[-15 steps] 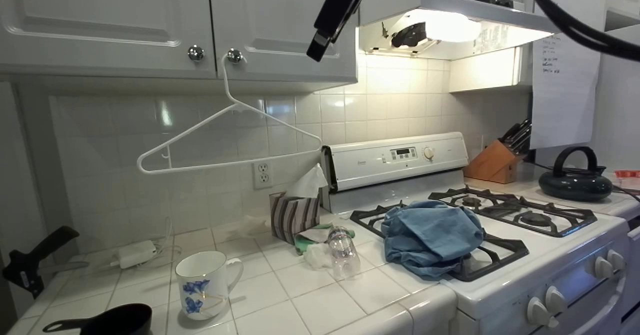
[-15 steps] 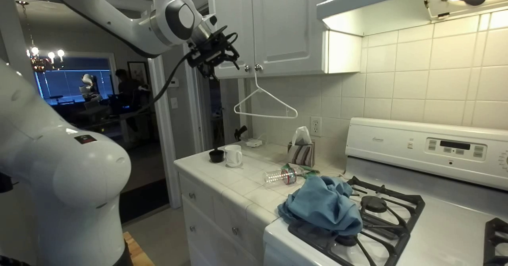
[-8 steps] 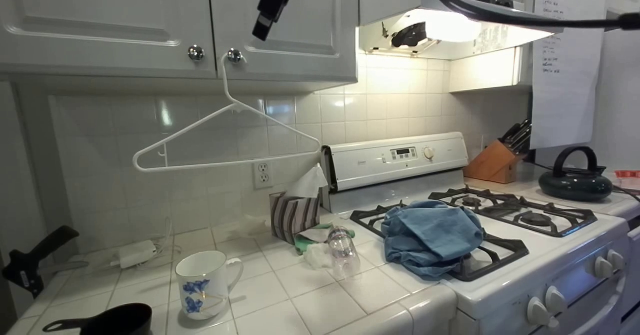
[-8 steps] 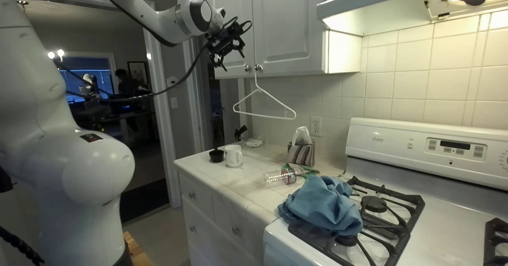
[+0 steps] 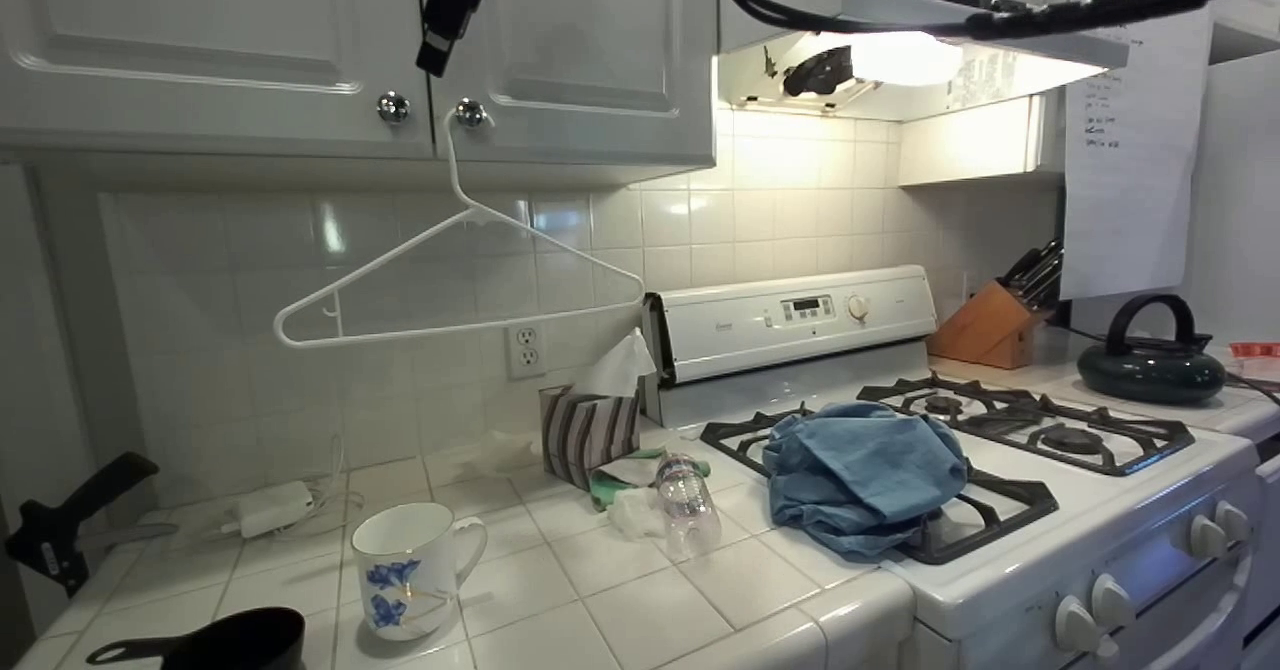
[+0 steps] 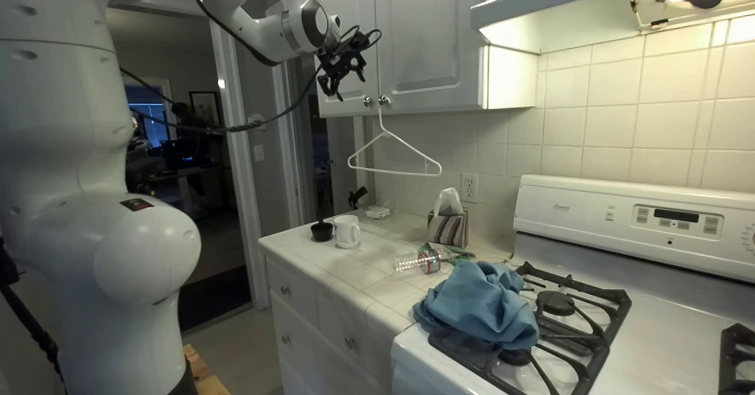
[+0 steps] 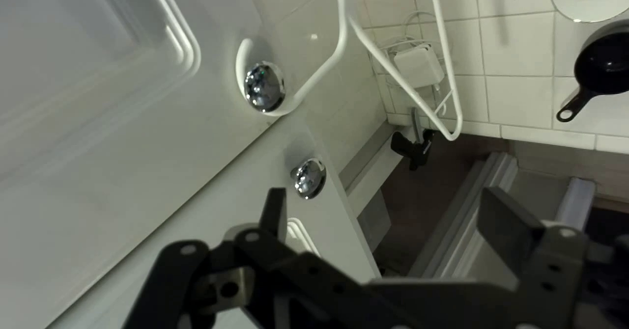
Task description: Open the cabinet
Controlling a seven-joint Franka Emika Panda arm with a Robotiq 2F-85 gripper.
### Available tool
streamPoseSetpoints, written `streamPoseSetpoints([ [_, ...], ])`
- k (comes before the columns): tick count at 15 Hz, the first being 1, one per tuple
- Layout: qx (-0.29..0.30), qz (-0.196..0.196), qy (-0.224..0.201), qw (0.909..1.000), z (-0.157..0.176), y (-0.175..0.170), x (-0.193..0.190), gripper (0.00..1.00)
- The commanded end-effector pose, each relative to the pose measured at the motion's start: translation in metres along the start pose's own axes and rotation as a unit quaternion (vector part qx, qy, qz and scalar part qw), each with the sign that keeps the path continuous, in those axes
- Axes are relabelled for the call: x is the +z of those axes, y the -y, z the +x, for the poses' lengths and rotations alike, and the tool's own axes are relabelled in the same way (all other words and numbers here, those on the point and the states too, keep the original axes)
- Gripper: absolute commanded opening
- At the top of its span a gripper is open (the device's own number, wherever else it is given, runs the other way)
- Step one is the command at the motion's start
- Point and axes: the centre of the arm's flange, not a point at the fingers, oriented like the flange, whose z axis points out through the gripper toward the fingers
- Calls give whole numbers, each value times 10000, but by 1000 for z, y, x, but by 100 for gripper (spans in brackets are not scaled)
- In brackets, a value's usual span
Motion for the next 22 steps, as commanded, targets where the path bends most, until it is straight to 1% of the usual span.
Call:
streamPoseSetpoints([
  [1,-190,55,82,9998,25,-20,29,100],
  [3,-262,143,155,9994,28,-17,43,100],
  [5,-332,148,189,9992,32,-16,57,100],
  [10,-449,66,133,9989,43,-20,69,100],
  [15,-440,79,169,9989,42,-21,80,100],
  [22,-422,213,311,9984,35,-16,94,100],
])
